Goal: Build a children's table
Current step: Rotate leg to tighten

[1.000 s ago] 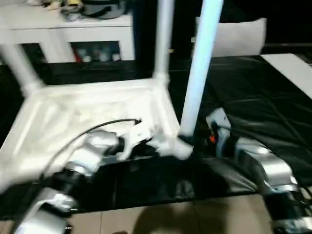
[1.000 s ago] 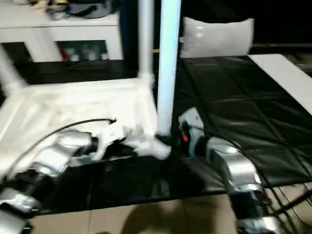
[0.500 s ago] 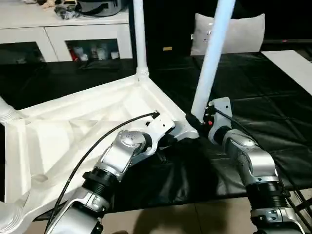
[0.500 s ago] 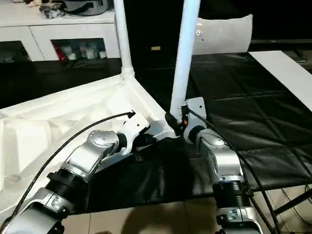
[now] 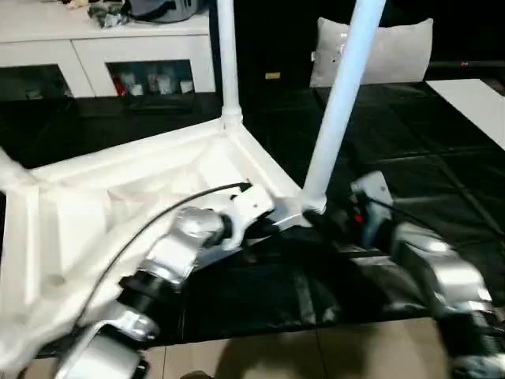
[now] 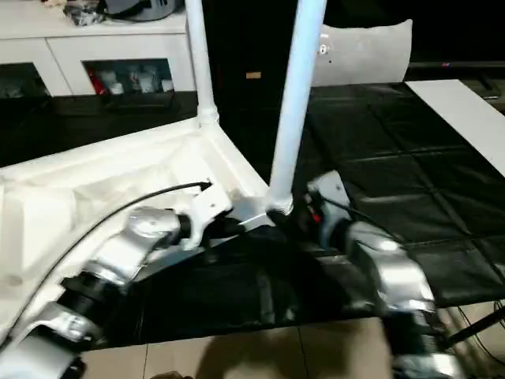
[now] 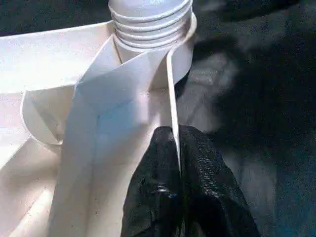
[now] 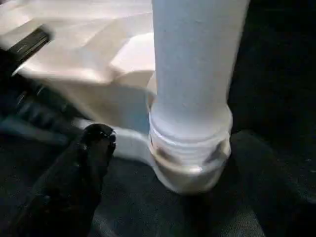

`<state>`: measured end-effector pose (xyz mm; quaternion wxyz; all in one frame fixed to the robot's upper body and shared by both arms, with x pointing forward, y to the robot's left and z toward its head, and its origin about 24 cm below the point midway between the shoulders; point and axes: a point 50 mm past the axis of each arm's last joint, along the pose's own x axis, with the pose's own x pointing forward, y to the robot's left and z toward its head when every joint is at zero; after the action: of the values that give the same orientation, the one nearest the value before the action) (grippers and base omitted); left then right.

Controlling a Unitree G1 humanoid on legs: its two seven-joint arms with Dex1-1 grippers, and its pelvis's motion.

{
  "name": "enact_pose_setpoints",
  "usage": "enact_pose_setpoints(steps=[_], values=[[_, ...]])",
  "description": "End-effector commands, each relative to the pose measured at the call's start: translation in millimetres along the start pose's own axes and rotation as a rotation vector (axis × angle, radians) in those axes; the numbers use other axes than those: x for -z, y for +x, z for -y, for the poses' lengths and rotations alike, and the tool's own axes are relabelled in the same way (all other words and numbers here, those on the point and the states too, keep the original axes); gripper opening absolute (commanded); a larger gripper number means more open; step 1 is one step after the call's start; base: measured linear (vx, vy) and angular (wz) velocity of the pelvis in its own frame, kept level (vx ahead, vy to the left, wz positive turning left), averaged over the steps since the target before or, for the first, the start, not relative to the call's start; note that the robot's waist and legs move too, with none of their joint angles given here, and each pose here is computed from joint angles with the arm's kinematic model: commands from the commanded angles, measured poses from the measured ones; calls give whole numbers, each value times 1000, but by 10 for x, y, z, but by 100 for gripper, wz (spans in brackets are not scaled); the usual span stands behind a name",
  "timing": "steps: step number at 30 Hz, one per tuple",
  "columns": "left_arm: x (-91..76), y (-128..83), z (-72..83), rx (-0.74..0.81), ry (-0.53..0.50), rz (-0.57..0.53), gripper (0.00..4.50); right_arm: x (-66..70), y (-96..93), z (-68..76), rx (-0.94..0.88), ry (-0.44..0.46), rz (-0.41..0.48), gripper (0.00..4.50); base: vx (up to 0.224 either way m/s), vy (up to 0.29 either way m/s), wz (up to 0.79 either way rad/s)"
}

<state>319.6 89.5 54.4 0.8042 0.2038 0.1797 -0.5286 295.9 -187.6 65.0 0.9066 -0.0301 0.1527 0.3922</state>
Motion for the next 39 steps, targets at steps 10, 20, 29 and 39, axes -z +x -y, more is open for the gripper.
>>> enact_pose_setpoints(steps=[10, 20, 29, 39], values=[[88, -167, 170, 336, 182, -36, 0, -136, -176, -71, -324, -93, -46, 366, 0, 0, 0], [66, -233, 151, 404, 200, -21, 0, -88, -119, -180, -445, -87, -87, 287, 0, 0, 0], [86, -221, 146, 400, 177, -11, 0, -51, -129, -229, -484, -50, -86, 219, 0, 0, 0], [-37, -45, 70, 136, -35, 56, 0, 69, 142, -160, -104, 71, -72, 199, 0, 0, 0]])
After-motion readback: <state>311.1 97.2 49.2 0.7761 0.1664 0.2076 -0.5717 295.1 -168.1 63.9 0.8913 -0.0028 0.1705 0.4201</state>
